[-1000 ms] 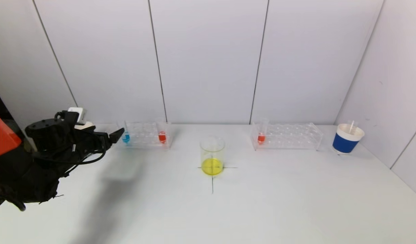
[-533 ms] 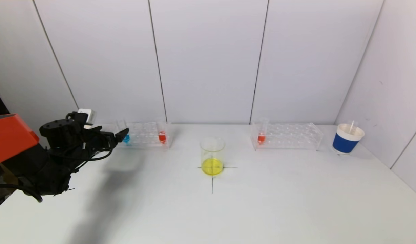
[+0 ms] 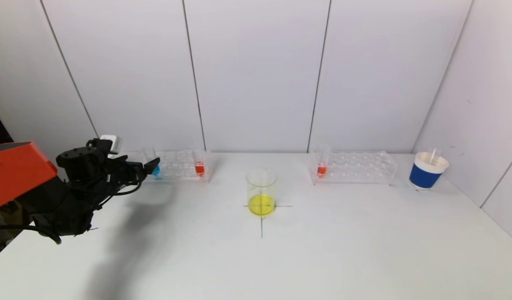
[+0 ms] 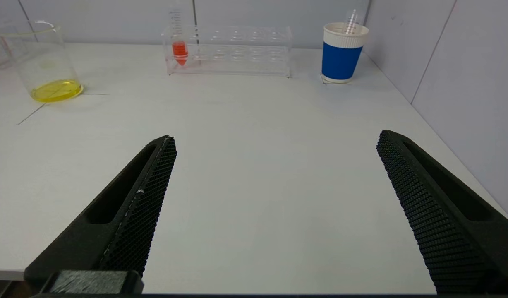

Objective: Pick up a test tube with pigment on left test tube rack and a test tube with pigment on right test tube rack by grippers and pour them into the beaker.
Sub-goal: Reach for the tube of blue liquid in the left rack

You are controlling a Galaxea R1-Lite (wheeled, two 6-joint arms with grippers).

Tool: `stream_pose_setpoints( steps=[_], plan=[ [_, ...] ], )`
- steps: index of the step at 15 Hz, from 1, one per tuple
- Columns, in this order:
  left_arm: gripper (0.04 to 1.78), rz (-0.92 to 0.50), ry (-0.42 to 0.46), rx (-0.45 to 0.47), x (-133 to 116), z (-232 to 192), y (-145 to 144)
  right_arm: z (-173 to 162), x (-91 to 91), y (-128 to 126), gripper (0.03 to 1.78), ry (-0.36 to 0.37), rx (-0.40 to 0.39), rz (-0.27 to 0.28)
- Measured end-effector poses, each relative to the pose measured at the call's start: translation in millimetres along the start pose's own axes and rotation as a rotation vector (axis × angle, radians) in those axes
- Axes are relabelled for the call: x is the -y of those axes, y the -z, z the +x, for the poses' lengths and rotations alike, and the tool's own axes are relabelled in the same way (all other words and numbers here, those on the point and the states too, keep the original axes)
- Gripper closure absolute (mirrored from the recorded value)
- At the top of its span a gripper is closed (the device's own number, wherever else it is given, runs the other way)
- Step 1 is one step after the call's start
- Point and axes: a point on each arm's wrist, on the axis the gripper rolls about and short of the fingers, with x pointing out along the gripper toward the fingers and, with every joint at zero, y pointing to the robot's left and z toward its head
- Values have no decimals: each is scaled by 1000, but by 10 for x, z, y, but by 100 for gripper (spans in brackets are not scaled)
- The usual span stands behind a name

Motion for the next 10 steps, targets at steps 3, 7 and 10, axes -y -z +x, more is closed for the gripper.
stream_pose_setpoints(
  steps=[3, 7, 10],
  plan=[
    [6, 5, 2, 8, -8, 30, -9, 0, 0, 0, 5, -1, 0, 0],
    [6, 12, 4, 21, -16, 96, -39, 0, 0, 0, 5, -1, 0, 0],
    [6, 18, 6, 34, -18, 144, -49, 0, 0, 0, 5, 0, 0, 0]
  ],
)
